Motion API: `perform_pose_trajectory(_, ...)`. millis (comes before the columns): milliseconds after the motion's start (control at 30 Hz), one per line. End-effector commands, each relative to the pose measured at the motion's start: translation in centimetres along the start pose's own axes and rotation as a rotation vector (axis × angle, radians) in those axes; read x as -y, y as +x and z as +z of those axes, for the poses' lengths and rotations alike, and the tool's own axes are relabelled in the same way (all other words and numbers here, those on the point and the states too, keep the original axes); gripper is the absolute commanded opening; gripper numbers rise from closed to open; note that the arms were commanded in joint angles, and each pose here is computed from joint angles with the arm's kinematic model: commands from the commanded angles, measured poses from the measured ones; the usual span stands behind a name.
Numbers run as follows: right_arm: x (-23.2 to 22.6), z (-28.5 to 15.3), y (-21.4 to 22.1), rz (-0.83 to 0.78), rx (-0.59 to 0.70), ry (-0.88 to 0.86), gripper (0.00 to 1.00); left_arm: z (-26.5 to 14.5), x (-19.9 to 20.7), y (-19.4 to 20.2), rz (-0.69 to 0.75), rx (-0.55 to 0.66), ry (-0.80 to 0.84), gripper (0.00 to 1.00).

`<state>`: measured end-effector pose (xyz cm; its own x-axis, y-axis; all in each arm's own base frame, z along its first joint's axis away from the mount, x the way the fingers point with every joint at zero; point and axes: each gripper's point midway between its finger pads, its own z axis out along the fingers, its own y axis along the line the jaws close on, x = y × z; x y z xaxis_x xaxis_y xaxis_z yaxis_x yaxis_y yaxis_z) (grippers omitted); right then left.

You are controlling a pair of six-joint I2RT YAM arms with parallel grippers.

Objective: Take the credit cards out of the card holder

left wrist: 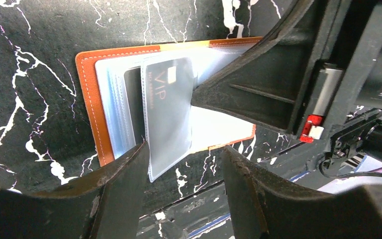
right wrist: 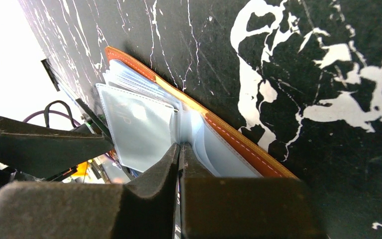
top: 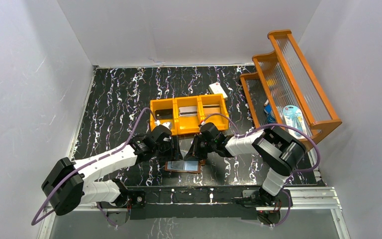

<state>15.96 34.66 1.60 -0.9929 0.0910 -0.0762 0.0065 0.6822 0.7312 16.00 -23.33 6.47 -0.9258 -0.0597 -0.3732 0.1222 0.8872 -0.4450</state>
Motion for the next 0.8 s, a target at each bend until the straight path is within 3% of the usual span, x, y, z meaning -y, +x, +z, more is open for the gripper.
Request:
perform_pose_trajectory(0, 9.9, -0.38, 3.55, 0.069, -0.079, 0.337, 0.1, 0.33, -0.21, 0.05, 0.005, -0.006, -0.012, 0.54)
perform_pose_trajectory(767, 9.85, -0.29, 3.56, 0.076, -0.083, 0.335, 0.11, -0.36, -0.09, -0.81, 0.001, 0.036, -0.017, 0.58)
